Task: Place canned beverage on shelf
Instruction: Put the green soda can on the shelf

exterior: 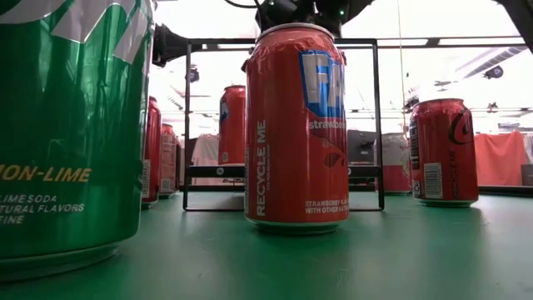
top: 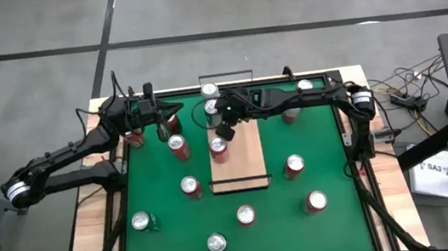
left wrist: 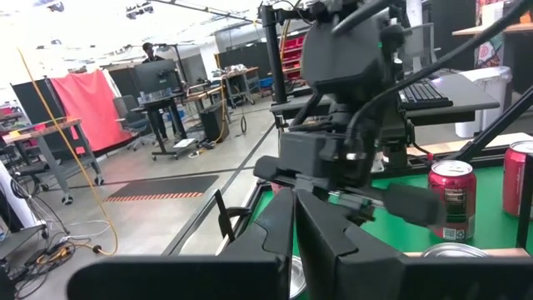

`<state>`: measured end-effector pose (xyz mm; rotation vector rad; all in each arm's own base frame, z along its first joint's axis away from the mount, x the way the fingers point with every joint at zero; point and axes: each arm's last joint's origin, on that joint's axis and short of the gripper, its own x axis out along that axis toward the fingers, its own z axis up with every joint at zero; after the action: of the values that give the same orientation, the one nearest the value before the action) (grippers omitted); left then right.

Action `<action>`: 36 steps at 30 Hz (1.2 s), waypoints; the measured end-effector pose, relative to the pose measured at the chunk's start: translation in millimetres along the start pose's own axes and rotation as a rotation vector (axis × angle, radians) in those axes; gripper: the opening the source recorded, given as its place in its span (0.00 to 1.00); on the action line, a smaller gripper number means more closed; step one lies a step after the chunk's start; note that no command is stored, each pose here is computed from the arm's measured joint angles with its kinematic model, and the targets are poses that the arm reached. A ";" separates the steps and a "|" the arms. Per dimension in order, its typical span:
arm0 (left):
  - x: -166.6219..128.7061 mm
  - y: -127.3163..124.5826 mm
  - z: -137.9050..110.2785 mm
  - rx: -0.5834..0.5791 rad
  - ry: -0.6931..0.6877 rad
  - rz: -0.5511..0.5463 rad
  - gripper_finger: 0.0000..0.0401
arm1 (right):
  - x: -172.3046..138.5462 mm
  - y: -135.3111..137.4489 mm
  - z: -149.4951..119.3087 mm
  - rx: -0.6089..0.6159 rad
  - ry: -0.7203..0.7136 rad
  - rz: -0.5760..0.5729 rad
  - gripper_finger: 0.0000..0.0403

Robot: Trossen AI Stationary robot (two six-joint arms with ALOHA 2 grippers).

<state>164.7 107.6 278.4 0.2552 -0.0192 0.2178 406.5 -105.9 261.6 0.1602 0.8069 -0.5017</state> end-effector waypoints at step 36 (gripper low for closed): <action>0.0 0.0 0.0 0.003 0.000 0.000 0.00 | 10.3 -9.0 4.7 -0.007 -0.032 0.079 0.03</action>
<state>164.7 107.6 278.4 0.2585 -0.0186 0.2177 411.1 -119.0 257.8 0.1766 0.7680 -0.4256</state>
